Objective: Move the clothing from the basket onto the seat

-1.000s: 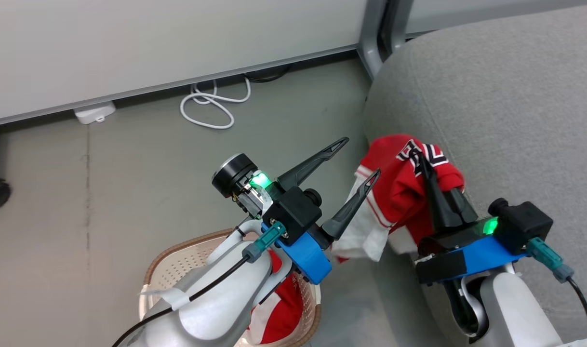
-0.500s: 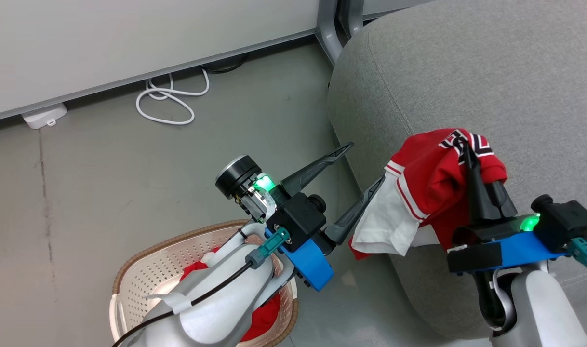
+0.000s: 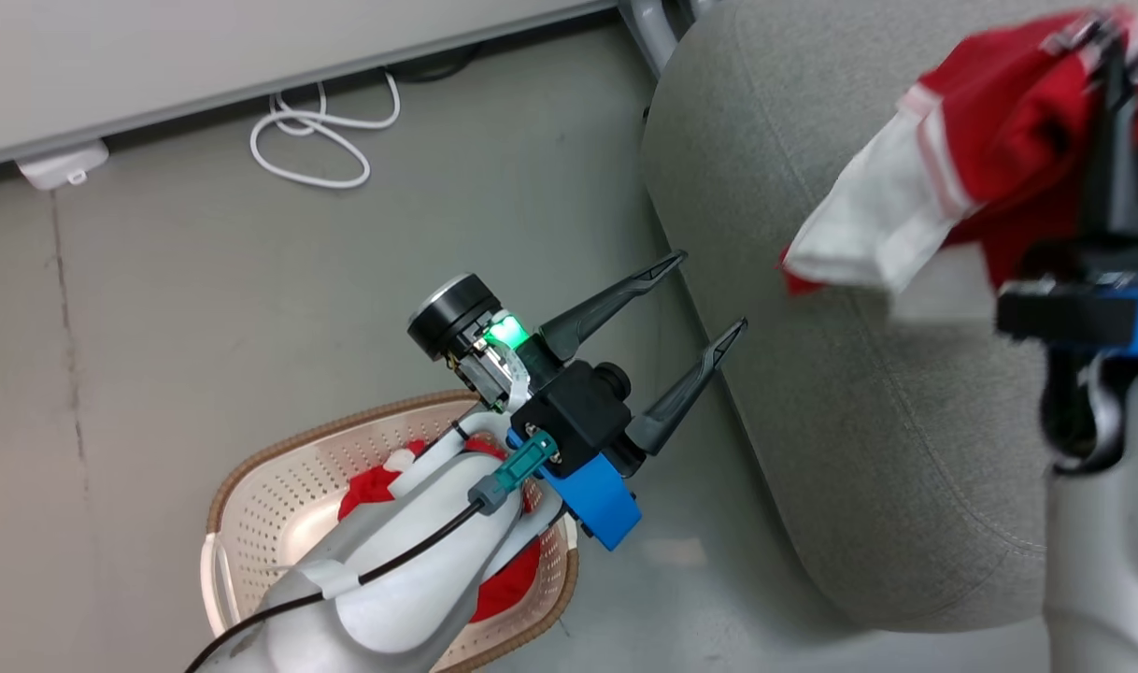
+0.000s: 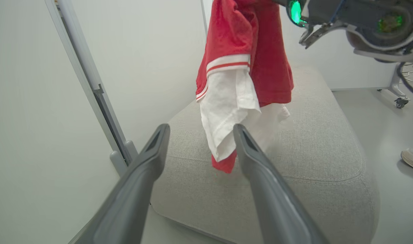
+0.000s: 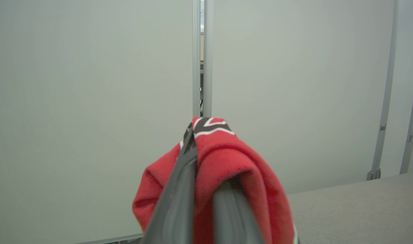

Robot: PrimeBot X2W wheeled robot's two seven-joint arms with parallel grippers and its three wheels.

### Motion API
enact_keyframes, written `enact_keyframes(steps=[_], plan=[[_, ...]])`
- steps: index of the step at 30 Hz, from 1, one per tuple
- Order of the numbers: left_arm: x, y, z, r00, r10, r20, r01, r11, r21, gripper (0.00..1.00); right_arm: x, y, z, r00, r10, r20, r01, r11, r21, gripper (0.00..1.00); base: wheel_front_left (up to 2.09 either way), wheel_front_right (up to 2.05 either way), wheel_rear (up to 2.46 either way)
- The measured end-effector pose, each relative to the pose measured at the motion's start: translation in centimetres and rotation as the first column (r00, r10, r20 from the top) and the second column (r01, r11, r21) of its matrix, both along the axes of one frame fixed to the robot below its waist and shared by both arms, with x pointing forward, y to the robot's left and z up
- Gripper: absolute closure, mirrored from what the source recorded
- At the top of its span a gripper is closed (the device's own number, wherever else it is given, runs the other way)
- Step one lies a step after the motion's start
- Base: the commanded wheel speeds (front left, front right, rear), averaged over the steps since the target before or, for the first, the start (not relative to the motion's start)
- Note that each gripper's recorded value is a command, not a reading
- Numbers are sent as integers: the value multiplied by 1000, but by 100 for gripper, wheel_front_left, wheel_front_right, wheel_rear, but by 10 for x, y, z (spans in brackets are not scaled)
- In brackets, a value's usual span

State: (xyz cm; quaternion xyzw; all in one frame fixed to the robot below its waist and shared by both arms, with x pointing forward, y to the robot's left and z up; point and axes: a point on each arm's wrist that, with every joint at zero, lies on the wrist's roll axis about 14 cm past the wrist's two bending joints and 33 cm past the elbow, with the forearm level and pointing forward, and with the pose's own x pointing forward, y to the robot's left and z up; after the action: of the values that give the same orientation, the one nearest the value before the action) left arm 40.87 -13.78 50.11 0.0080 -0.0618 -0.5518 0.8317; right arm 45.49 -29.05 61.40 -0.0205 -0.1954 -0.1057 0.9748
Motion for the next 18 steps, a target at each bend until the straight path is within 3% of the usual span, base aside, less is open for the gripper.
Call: enact_keyframes(steps=[10,18], plan=[[29,10,-29,999,22,-32,-22,1000,-10,0,47,-60,71,974,-142,178,172,972,-163,100,0,0,0],[52,19,-62,997,43,-68,-43,999,-12,0,84,-107,73,959,-230,168,266,932,-246,100,0,0,0]])
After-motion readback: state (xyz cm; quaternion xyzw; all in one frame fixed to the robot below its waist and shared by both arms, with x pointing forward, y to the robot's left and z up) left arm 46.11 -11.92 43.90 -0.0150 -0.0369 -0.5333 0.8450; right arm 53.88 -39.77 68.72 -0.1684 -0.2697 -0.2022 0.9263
